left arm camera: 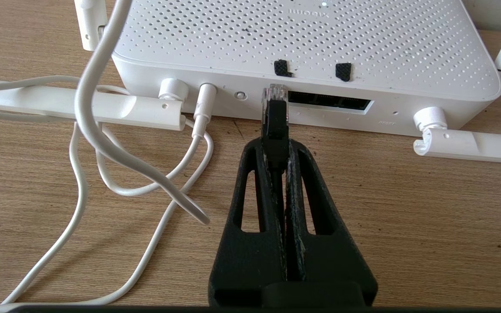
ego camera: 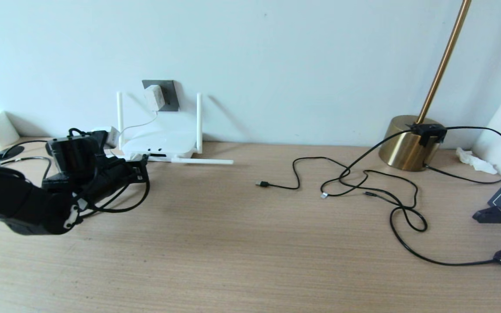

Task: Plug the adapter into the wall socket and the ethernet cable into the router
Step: Plug cable into router interface

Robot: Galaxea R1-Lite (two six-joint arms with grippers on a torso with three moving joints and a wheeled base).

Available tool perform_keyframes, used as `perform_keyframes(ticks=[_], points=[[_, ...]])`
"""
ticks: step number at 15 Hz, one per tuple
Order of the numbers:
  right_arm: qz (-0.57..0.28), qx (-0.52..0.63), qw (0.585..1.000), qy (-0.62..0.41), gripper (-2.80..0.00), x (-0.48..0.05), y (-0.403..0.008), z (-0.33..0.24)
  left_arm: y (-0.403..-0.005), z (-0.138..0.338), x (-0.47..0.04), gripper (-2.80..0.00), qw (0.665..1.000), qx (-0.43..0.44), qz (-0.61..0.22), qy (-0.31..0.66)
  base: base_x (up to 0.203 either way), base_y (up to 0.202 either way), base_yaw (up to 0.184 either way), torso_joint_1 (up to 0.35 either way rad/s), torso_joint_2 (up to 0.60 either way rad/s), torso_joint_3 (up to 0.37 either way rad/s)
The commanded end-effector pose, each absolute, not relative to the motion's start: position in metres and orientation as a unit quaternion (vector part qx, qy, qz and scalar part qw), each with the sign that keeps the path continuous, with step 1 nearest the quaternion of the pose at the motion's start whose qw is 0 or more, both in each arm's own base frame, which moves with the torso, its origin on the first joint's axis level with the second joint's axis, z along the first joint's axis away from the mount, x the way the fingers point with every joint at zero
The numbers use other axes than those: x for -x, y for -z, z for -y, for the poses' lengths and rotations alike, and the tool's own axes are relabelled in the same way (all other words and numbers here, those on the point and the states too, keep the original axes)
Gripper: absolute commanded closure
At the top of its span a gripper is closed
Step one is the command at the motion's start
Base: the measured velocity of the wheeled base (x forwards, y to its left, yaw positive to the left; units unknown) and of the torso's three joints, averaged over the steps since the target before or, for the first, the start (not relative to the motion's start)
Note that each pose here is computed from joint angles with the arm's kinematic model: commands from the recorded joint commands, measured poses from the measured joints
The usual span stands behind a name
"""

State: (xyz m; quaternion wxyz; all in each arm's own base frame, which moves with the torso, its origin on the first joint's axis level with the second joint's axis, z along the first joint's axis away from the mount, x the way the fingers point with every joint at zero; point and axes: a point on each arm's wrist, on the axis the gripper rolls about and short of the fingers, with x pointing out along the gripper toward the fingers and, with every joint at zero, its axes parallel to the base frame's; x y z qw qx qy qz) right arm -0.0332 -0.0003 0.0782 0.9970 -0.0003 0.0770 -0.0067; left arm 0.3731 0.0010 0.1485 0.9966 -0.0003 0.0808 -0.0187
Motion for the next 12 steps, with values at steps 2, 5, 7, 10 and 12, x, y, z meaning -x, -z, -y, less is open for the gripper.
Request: perform_keyframes(ticks=[2, 5, 7, 10, 12], points=[[-0.078, 0.000, 0.997, 0.007, 0.00, 0.0332, -0.0782, 0.0003, -0.1500, -0.0007, -0.3726, 0.00, 0.997, 0.000, -0.077, 0.019, 0.000, 0.000, 0.000, 0.000, 0.00, 0.000], [-0.078, 0.001, 0.997, 0.007, 0.00, 0.0332, -0.0782, 0.0003, -0.1510, -0.0002, -0.3716, 0.00, 0.997, 0.000, -0.077, 0.020, 0.000, 0.000, 0.000, 0.000, 0.00, 0.000], [-0.078, 0.001, 0.997, 0.007, 0.00, 0.0333, -0.0781, 0.0003, -0.1525, -0.0002, -0.3713, 0.00, 0.997, 0.000, -0.074, 0.020, 0.000, 0.000, 0.000, 0.000, 0.00, 0.000], [-0.078, 0.000, 0.997, 0.007, 0.00, 0.0333, -0.0781, 0.0003, -0.1516, 0.0004, -0.3713, 0.00, 0.997, 0.000, -0.076, 0.021, 0.000, 0.000, 0.000, 0.000, 0.00, 0.000], [-0.077, 0.001, 0.997, 0.007, 0.00, 0.0333, -0.0782, 0.0003, -0.1521, 0.0015, -0.3711, 0.00, 0.997, 0.000, -0.075, 0.022, 0.000, 0.000, 0.000, 0.000, 0.00, 0.000]])
